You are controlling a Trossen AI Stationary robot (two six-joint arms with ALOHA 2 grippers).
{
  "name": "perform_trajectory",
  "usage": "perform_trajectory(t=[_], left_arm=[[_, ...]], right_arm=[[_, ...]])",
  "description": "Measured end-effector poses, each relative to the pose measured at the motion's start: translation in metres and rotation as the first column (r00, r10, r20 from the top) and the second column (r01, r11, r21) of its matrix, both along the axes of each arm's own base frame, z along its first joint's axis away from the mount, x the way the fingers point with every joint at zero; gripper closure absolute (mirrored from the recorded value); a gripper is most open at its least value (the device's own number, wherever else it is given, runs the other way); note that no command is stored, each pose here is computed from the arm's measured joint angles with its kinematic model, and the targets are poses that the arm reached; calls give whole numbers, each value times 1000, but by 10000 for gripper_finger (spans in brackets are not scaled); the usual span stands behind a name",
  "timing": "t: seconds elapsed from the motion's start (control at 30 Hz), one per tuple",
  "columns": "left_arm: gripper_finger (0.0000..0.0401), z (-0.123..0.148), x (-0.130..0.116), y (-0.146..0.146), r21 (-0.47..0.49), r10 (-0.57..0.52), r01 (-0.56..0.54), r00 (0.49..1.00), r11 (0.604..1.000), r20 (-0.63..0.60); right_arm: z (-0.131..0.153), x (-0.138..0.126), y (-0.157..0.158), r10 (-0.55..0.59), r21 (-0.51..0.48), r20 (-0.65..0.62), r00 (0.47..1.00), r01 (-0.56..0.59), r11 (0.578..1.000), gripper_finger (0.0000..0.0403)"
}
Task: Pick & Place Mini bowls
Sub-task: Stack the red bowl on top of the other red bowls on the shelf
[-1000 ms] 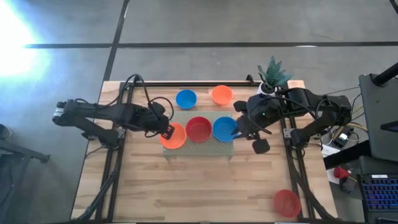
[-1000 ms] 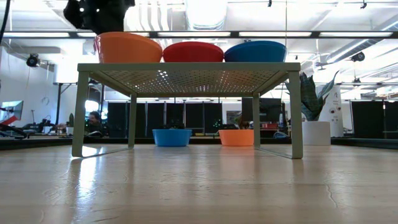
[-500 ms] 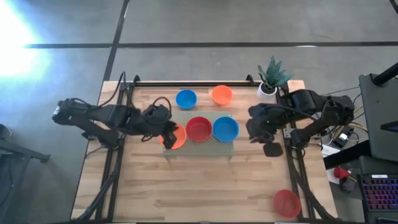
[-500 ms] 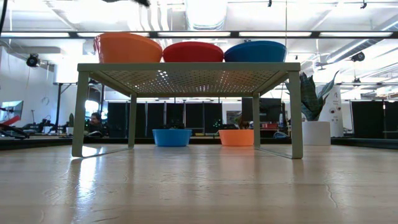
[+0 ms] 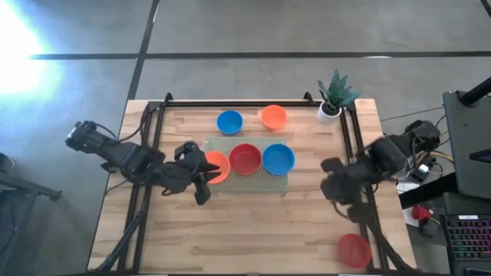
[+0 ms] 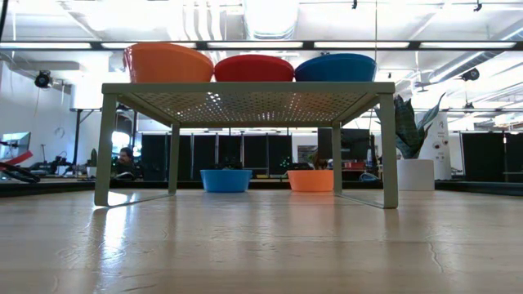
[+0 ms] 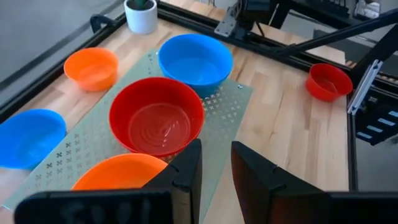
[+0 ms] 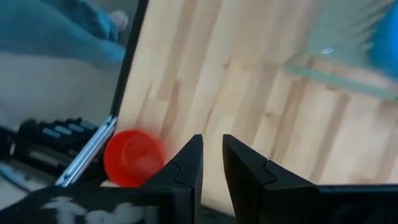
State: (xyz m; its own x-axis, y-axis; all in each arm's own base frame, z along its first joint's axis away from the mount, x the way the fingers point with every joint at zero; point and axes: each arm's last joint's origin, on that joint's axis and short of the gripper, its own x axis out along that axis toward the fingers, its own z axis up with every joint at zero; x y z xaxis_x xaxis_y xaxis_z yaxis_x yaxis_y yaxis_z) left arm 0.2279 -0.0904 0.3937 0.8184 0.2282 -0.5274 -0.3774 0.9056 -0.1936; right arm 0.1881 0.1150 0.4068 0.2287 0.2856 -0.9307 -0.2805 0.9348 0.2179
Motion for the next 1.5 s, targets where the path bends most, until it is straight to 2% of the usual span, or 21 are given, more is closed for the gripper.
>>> perform_trajectory(t=[0.53,0.83,1.17,1.5], left_arm=[[323,0,-3,-7,34,-38,38,999,999,-1],[323,0,-3,-7,53,-50,50,999,997,-7],[323,0,-3,-7,73,-63,64,998,995,-14],[323,0,-2,-7,69,-61,61,998,996,-11]], right_arm=[[-64,-32,55,-56,-79,-228,972,39,996,346],[-125,-46,80,34,-84,-238,971,-56,995,346],[-177,-60,81,111,-69,-322,940,-140,988,346],[-206,-63,76,161,-55,-303,939,-186,981,346]])
